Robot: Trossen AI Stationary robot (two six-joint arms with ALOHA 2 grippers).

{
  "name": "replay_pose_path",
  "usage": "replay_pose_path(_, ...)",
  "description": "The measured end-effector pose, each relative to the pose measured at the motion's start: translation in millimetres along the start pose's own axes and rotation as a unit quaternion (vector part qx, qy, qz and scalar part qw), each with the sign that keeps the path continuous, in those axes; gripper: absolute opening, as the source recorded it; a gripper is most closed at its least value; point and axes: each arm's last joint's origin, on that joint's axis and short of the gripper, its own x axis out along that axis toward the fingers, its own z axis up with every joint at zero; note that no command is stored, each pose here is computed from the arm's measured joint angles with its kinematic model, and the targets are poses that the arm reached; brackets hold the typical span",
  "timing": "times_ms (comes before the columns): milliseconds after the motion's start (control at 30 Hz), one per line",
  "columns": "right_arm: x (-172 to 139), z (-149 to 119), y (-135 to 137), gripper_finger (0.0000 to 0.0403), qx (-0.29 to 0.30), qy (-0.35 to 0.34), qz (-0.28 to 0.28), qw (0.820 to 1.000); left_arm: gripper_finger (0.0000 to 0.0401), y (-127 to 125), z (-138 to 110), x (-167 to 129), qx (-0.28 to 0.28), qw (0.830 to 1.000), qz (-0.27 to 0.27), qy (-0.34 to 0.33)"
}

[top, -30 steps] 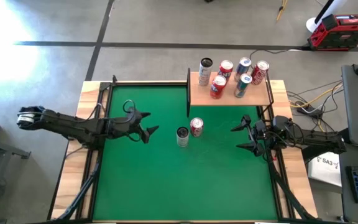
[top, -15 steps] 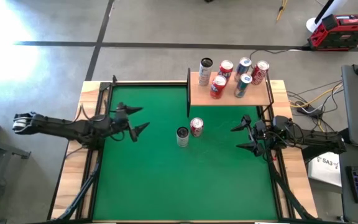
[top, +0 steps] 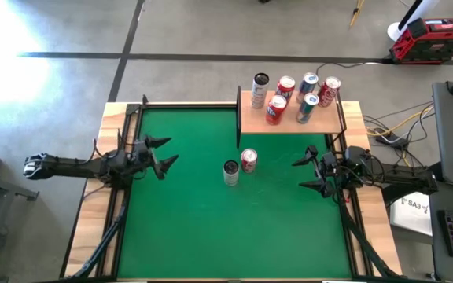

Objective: Place canned beverage on shelf
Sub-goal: Put the red-white soda can on the shelf aligned with the other red-white soda can

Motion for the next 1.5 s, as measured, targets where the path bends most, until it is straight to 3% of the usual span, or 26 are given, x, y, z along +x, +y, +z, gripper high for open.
replay_pose_path(1500, 0.0, 0.1, 0.0, 0.0359, 0.0, 0.0, 0.0, 1.0, 0.0384, 2.5, -5.7, -2.9, 0.01, 0.999, 0.004, 0.03)
